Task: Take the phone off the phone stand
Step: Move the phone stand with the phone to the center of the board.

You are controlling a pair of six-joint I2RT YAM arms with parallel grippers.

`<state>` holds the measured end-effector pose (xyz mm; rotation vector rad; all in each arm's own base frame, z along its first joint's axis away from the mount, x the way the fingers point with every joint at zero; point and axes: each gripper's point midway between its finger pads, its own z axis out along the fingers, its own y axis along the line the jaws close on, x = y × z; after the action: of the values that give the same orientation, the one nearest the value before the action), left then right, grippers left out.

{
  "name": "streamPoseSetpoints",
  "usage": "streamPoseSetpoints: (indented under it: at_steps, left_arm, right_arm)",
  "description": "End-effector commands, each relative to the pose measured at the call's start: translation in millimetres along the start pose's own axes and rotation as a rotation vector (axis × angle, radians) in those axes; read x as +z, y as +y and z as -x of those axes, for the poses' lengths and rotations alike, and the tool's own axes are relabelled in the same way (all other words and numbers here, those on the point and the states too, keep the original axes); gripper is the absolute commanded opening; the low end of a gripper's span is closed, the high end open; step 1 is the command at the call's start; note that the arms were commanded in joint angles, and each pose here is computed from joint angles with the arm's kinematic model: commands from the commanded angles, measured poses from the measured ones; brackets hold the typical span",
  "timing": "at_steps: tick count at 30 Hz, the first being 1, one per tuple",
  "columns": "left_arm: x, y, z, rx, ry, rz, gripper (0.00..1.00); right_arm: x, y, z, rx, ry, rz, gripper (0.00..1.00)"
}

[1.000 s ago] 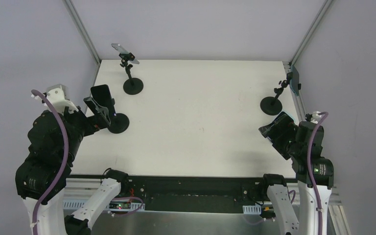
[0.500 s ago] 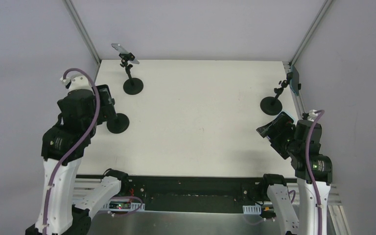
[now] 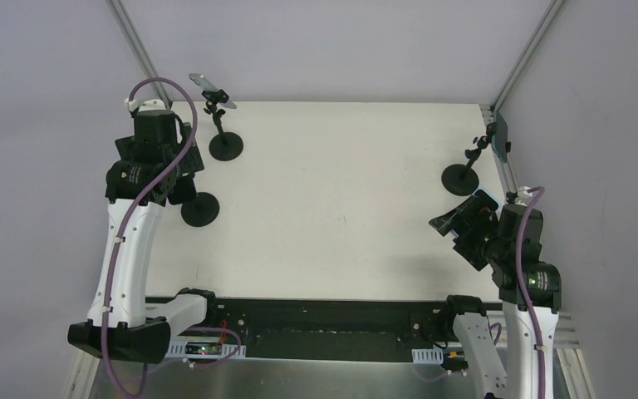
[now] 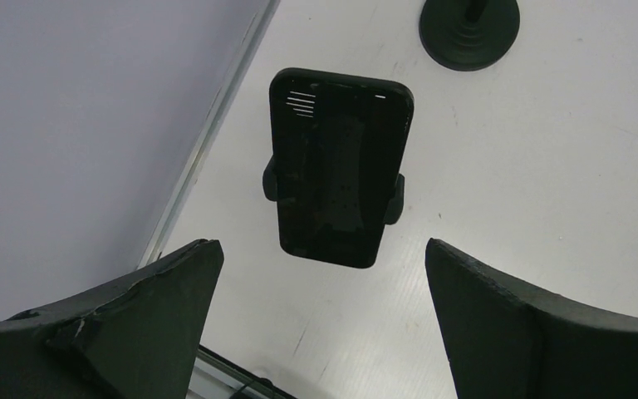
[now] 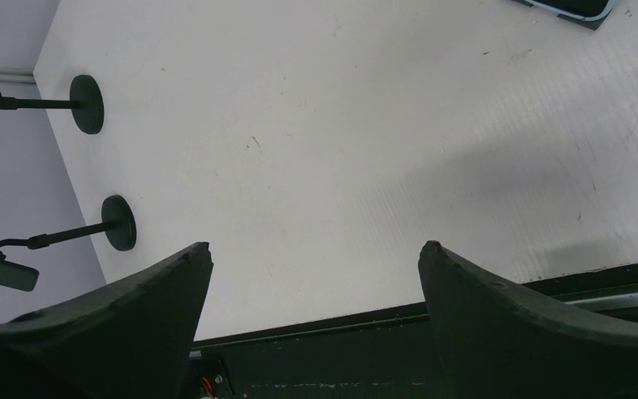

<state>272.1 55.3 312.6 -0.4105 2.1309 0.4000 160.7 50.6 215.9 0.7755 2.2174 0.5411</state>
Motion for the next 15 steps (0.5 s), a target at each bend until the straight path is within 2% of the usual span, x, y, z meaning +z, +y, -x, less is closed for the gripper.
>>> streamPoseSetpoints:
  at_steps: [1, 5, 15]
  left_arm:
    - [9.1, -3.6, 25.2, -0.019, -0.055, -0.037, 0.99]
    - [23.0, -7.0, 29.0, -0.042, -0.046, -0.066, 0.99]
    - [58.0, -8.4, 27.1, 0.010, -0.024, -0.039, 0.99]
  right_arm:
    - [3.8, 8.2, -1.0, -0.008, 0.024, 0.042, 0.99]
    - [7.2, 8.6, -3.6, -0.006, 0.044, 0.045, 0.99]
    - [11.2, 8.7, -5.0, -0.007, 0.062, 0.043, 0.99]
